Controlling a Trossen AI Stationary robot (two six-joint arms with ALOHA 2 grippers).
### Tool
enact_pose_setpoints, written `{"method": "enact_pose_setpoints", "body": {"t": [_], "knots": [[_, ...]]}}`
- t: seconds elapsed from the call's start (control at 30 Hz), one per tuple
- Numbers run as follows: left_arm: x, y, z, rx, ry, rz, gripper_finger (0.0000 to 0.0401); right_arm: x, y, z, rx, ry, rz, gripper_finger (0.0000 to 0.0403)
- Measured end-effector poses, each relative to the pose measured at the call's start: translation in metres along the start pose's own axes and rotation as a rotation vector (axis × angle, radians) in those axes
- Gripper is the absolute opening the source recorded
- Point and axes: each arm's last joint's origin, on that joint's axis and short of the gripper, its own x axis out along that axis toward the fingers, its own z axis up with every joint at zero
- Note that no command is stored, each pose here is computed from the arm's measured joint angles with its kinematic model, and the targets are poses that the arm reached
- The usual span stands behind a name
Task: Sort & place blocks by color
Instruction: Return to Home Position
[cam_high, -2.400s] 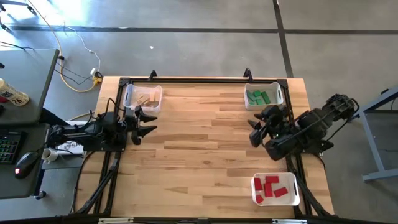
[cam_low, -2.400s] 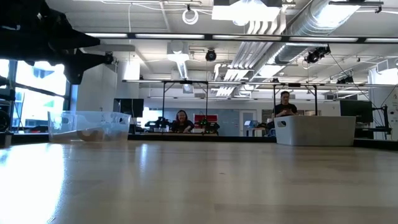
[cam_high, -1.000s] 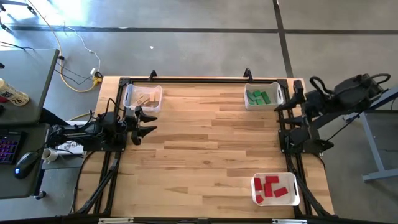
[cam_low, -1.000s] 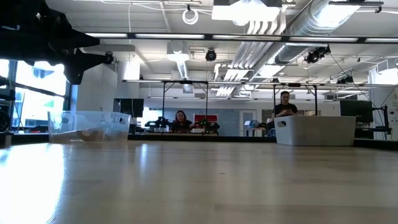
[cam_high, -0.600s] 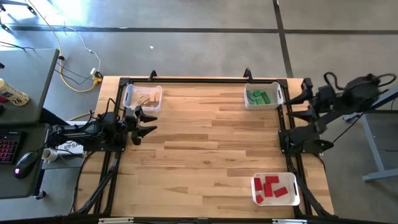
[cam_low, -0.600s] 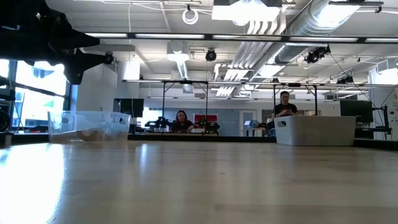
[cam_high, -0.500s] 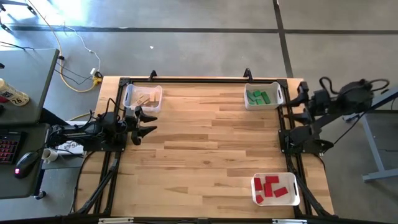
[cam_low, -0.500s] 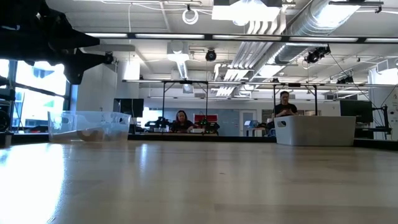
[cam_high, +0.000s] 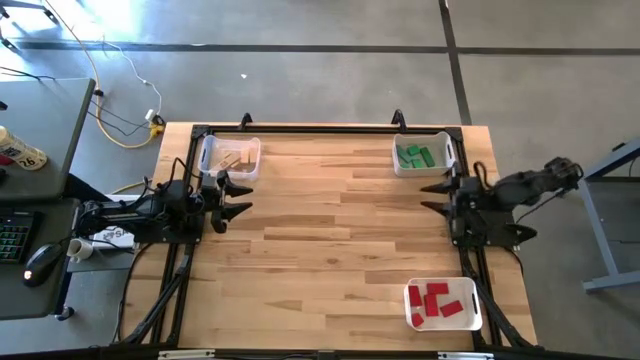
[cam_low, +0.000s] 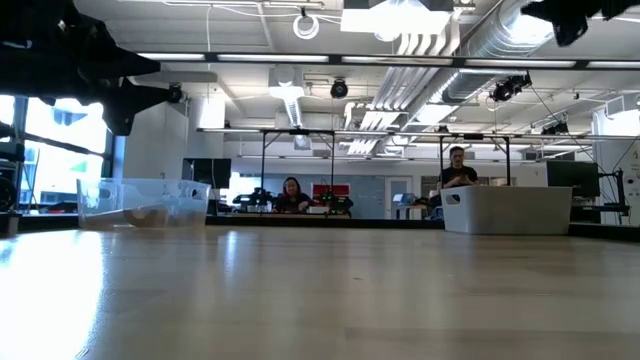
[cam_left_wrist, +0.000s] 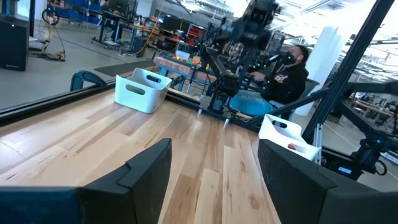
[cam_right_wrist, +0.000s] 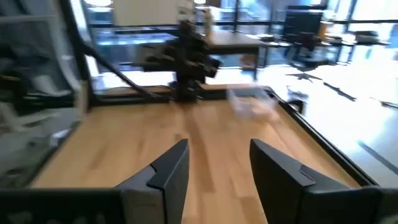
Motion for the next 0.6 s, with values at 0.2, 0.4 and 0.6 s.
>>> {"method": "enact_pose_setpoints", "body": {"t": [0.2,0.4,0.6], "knots": [[0.0,0.0,0.0,0.0,0.0,0.0,0.0227,0.015,0.001,-0.047,0.068,-0.002,-0.038,0.0156],[0.0,0.0,0.0,0.0,0.0,0.0,0.0227,0.025,-0.003,-0.079,0.11,-0.001,-0.069,0.0156],[0.0,0.0,0.0,0.0,0.0,0.0,0.0227,0.034,-0.007,-0.099,0.134,-0.024,-0.075,0.0156]]}}
